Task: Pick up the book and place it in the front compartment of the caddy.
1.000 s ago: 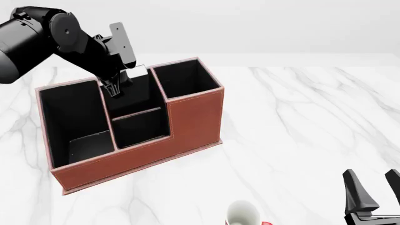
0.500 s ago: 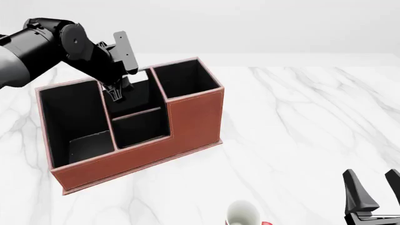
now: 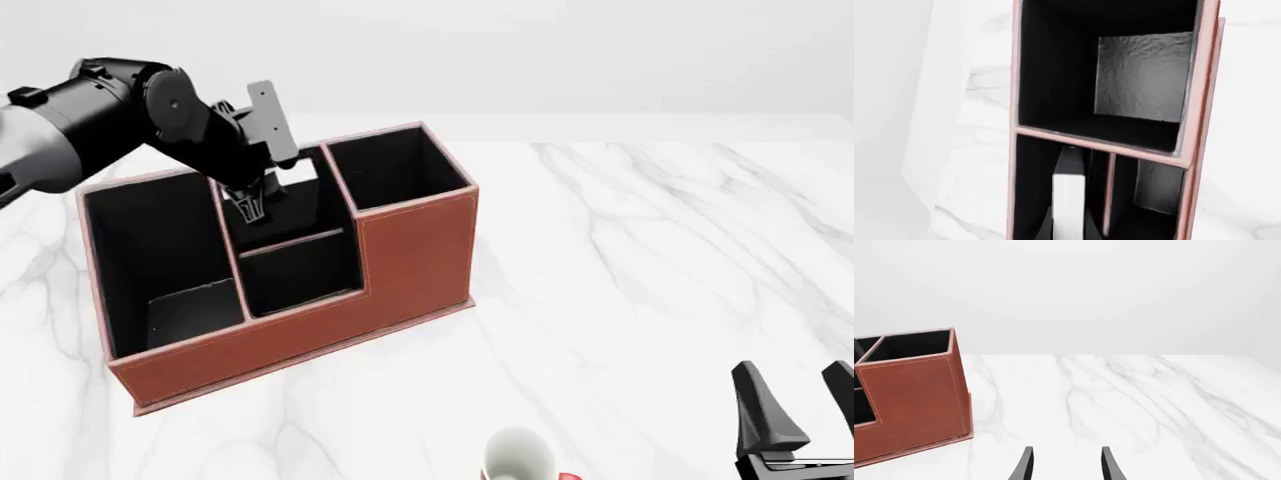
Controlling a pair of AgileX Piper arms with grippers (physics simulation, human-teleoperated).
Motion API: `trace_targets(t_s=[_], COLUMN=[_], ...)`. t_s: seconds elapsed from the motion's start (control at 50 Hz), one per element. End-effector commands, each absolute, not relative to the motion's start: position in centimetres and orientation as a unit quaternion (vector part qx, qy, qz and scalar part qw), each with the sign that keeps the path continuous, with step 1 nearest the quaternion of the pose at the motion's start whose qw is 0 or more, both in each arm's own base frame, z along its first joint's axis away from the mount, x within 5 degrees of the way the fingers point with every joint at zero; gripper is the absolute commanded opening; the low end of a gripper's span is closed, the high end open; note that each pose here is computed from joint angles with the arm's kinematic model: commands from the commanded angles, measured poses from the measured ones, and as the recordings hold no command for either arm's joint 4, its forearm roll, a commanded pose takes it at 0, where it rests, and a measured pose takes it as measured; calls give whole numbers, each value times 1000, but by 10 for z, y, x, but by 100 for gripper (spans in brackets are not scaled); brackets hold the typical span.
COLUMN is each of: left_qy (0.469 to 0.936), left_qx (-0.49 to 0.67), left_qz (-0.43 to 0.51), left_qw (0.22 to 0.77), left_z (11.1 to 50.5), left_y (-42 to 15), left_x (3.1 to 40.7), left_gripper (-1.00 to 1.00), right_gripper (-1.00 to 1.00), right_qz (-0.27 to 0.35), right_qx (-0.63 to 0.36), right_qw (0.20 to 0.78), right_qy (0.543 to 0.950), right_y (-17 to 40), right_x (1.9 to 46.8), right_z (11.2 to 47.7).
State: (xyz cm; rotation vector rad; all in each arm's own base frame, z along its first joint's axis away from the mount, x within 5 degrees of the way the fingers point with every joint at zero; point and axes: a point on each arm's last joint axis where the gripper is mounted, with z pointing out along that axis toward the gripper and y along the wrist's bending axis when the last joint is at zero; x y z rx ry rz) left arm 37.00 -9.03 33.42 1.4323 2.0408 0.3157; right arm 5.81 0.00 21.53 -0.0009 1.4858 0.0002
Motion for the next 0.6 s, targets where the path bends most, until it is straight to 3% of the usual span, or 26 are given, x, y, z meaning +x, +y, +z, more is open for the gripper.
trace_targets(t_s=[0.02, 0.6], left_qy=[774, 787], left_qx=[545, 539], left_qz=[124, 121], left_qw=[297, 274], left_z=[321, 295], left_y=[-84, -73], left_x=[377, 392], left_gripper=[-100, -100], right_gripper=[100, 100], right_qz=[0, 0], right_qx=[0, 0], right_qw=[737, 737], right_qy=[676, 676], right_y=[0, 0], right_x=[58, 58], right_z=[215, 215])
